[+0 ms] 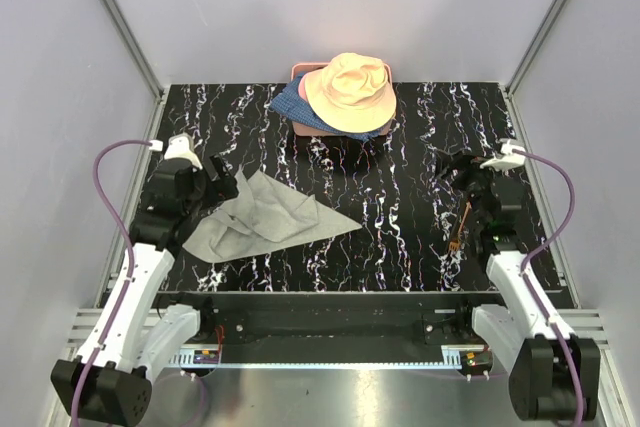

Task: Fold the napkin, place the utensils inside, and roll it up
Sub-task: Flatten the napkin out

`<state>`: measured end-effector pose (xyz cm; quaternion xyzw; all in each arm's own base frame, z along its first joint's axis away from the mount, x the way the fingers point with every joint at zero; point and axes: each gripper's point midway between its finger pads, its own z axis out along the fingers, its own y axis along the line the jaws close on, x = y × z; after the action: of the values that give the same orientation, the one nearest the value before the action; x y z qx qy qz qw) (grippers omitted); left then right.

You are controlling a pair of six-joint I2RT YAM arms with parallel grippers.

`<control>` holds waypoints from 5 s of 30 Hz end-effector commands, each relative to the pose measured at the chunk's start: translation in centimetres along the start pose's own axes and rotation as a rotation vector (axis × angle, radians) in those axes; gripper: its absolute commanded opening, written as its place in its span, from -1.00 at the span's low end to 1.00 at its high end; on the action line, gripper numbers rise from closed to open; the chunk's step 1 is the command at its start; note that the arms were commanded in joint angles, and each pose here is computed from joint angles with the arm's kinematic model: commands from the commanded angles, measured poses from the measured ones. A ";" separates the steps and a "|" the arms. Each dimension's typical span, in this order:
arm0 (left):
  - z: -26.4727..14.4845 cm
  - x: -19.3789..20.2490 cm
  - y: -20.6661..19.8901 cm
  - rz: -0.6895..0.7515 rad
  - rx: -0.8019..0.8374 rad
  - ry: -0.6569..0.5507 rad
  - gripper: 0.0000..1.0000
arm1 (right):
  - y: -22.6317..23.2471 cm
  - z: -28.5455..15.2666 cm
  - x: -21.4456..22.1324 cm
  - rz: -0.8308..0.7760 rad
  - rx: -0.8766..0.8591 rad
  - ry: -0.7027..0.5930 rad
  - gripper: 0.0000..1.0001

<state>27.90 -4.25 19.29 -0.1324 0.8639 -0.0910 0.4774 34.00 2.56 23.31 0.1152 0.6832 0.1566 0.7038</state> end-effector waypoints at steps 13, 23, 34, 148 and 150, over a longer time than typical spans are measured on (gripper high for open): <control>2.4 6.7 -3.0 0.121 0.054 0.216 0.69 | 9.6 1.6 9.4 0.045 -0.219 0.439 0.74; 6.5 9.1 -2.2 0.187 -0.050 0.276 0.20 | 13.3 -0.9 15.1 0.109 -0.293 0.600 0.69; 9.2 10.9 -2.3 0.210 -0.070 0.331 -0.04 | 14.7 -1.7 19.1 0.097 -0.322 0.733 0.67; 6.5 6.9 -5.5 0.002 0.141 0.121 0.48 | 8.8 3.8 17.2 -0.393 -0.063 0.607 -1.00; 7.6 7.1 -5.4 0.007 0.135 0.139 0.35 | 9.1 3.6 17.4 -0.384 -0.077 0.617 -1.00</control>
<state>30.27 -12.59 13.51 -0.0703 0.8773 -0.1660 0.4448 36.64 16.19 9.28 -0.1040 0.8747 0.0398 0.4717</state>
